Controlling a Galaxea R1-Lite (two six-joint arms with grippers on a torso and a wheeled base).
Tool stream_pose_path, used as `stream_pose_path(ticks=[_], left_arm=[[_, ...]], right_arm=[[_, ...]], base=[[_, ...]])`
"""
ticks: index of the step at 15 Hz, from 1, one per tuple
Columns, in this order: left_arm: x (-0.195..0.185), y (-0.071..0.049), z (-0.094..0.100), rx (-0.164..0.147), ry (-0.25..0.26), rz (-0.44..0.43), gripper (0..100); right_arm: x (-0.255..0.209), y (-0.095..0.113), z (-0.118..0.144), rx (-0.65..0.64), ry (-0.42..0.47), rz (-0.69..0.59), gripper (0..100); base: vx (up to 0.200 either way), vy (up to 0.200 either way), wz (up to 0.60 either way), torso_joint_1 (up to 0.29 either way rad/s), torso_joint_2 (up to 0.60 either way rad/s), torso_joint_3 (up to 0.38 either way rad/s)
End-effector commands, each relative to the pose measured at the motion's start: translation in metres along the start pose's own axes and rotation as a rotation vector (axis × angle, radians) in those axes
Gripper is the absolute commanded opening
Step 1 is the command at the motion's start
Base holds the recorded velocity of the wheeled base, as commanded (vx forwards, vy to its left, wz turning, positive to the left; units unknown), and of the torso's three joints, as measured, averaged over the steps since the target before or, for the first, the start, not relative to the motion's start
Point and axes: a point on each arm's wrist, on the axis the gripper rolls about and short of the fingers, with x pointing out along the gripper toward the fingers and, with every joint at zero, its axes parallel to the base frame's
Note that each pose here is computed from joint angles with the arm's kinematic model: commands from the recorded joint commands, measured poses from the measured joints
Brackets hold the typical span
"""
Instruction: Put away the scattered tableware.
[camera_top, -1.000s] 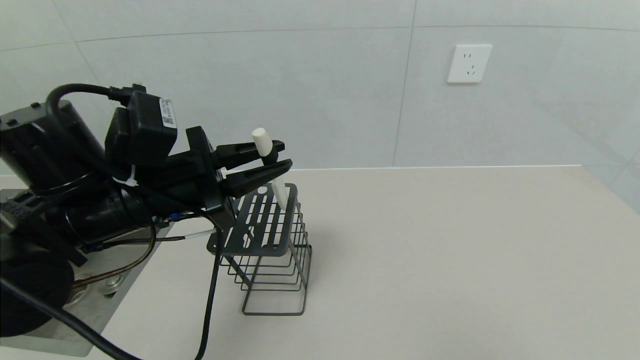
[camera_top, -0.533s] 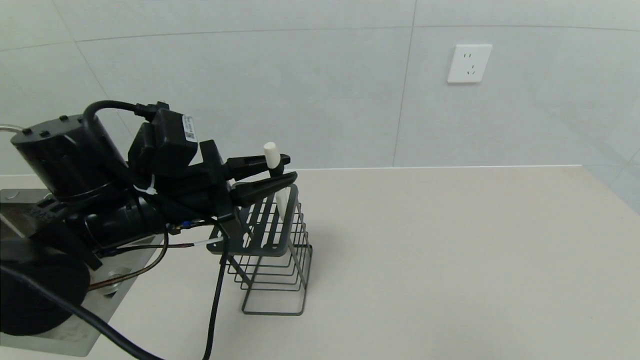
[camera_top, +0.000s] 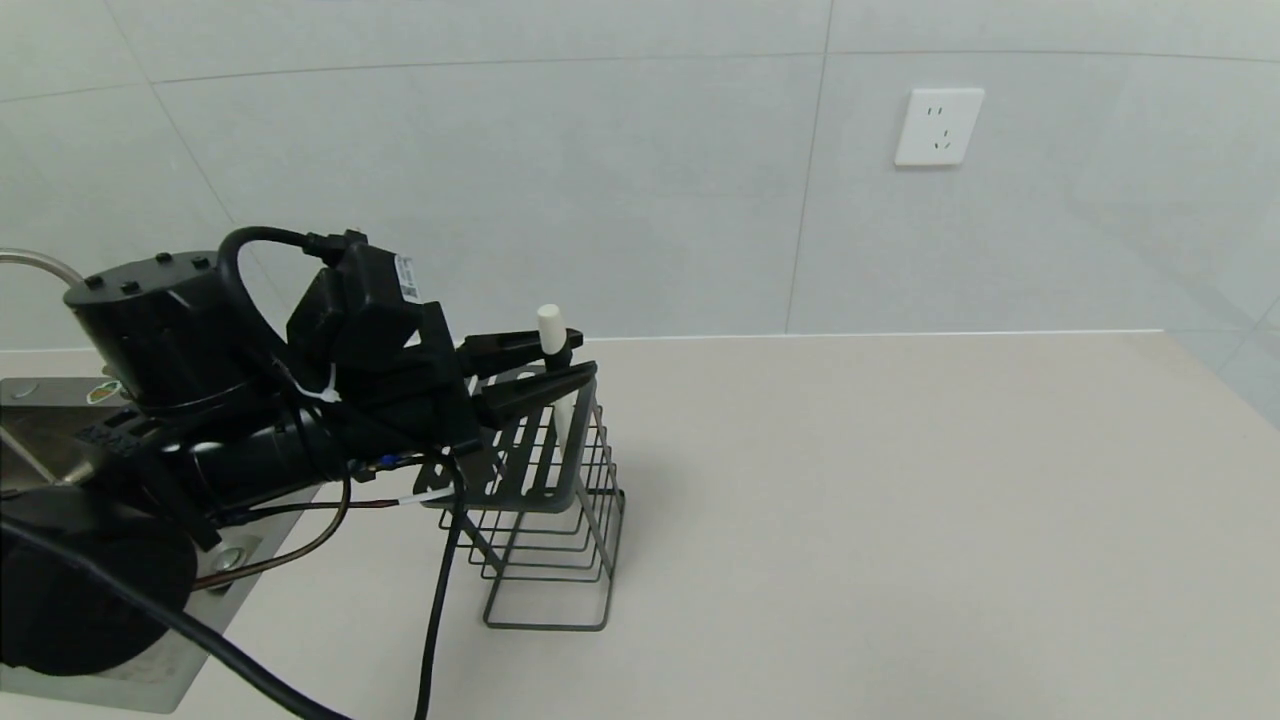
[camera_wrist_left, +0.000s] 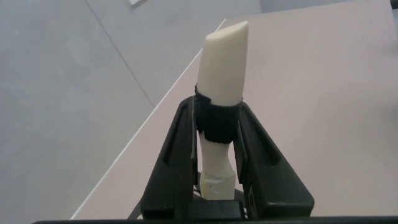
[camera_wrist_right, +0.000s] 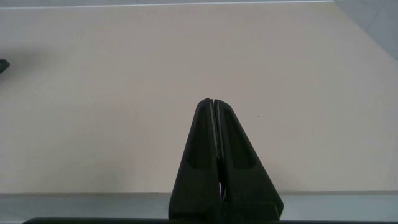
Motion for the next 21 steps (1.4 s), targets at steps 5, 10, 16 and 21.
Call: stream_pose_path(ticks=[5,10,16,21], left_arm=[[-0.002,-0.005,-0.010,-0.022,0.035,0.006,0],[-0.003,-0.009,-0.014,-0.038,0.051,-0.001,0],[-0.004,-0.012,-0.020,-0.055,0.069,-0.009,0],[-0.005,-0.014,-0.023,-0.067,0.080,-0.012,0]], right_arm=[[0.000,0.000,0.000,0.000,0.001,0.000,0],[0.000,0.000,0.000,0.000,0.001,0.000,0],[0.000,0.000,0.000,0.000,0.001,0.000,0],[0.000,0.000,0.000,0.000,0.001,0.000,0]], base=[[0.000,0.000,0.00,0.000,0.00,0.000],[0.000,0.000,0.00,0.000,0.00,0.000],[0.000,0.000,0.00,0.000,0.00,0.000],[0.000,0.000,0.00,0.000,0.00,0.000]])
